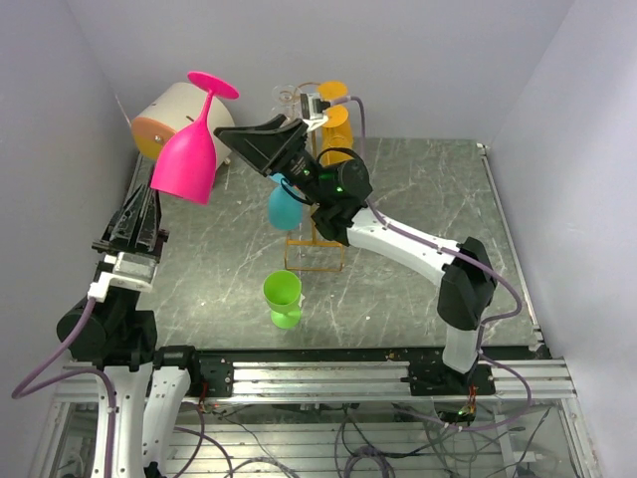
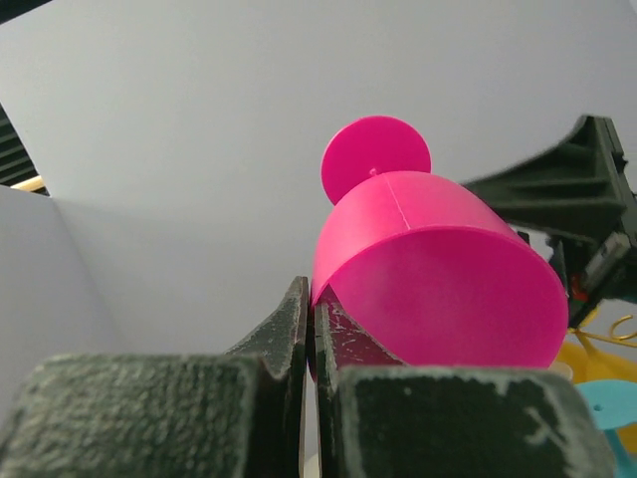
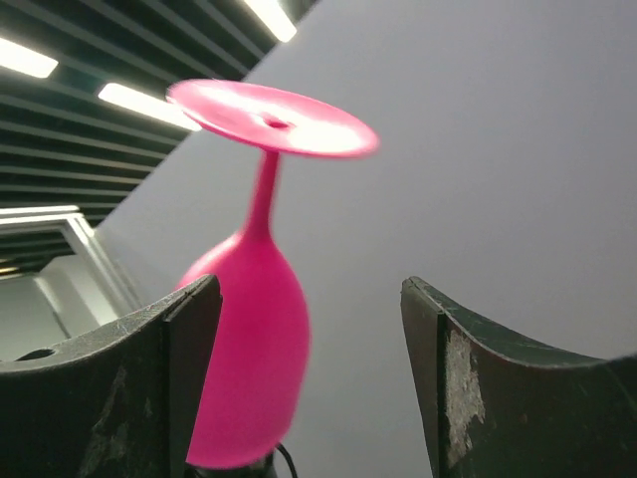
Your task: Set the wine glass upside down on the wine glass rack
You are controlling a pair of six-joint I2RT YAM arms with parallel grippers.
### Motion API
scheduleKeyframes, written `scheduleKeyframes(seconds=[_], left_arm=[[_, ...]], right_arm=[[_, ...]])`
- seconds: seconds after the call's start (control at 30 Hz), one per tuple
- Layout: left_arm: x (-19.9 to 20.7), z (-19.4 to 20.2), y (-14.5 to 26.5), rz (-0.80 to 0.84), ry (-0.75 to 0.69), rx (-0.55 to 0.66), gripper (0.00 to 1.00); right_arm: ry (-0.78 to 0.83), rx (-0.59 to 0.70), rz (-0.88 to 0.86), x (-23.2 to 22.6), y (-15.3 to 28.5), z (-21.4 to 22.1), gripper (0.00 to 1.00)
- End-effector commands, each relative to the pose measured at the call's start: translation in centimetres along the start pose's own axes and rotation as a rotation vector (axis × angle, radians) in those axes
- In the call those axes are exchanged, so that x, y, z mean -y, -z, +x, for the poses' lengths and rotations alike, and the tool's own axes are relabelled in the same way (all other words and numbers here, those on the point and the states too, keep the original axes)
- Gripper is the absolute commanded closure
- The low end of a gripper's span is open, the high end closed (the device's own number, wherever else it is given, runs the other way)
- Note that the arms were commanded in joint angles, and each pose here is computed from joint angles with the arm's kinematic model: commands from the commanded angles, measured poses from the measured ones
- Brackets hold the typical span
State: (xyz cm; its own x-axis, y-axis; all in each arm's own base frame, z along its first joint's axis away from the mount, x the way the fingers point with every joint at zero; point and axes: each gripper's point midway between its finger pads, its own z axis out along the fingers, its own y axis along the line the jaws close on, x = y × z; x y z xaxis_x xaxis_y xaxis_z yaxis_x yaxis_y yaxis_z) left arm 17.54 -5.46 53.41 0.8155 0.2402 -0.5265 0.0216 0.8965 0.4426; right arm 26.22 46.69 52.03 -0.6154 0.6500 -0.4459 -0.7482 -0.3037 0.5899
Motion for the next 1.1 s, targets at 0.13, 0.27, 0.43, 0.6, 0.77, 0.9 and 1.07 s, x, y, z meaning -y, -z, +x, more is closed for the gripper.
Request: scheduleKeyframes(seconds=[0.13, 0.27, 0.43, 0.6, 0.77, 0.9, 1.07], left_arm=[[0.6, -0.6, 0.4, 0.022, -0.015, 0.044, 0.93], [0.6, -0.4, 0.3, 0.023, -0.011, 0.049, 0.93], [0.6, -0.3, 0.2, 0.022, -0.011, 0.046, 0.93], [0.7, -0.1, 0.3, 0.025, -0.009, 0.04, 0.93], [0.6, -0.1, 0.3, 0.02, -0.001, 0.042, 0.93], [0.6, -0.1, 0.2, 0.019, 0.001, 0.047, 0.93], [0.7, 0.0, 0.3, 0.023, 0.004, 0.044, 0.93]], right_arm=[[-0.061, 0.13, -0.263, -5.8, -1.5, -2.2, 0.28], [-0.071, 0.122, -0.268, -5.8, -2.0, -1.6, 0.3], [-0.066, 0.105, -0.251, -5.6, -2.4, -0.6, 0.34], [-0.077, 0.1, -0.262, -5.6, -2.6, -0.3, 0.43], [-0.088, 0.088, -0.291, -6.3, -2.8, -0.2, 0.53], [-0.105, 0.067, -0.289, -5.3, -3.0, 0.7, 0.57], [-0.108, 0.055, -0.292, -5.2, -3.3, 1.2, 0.66]])
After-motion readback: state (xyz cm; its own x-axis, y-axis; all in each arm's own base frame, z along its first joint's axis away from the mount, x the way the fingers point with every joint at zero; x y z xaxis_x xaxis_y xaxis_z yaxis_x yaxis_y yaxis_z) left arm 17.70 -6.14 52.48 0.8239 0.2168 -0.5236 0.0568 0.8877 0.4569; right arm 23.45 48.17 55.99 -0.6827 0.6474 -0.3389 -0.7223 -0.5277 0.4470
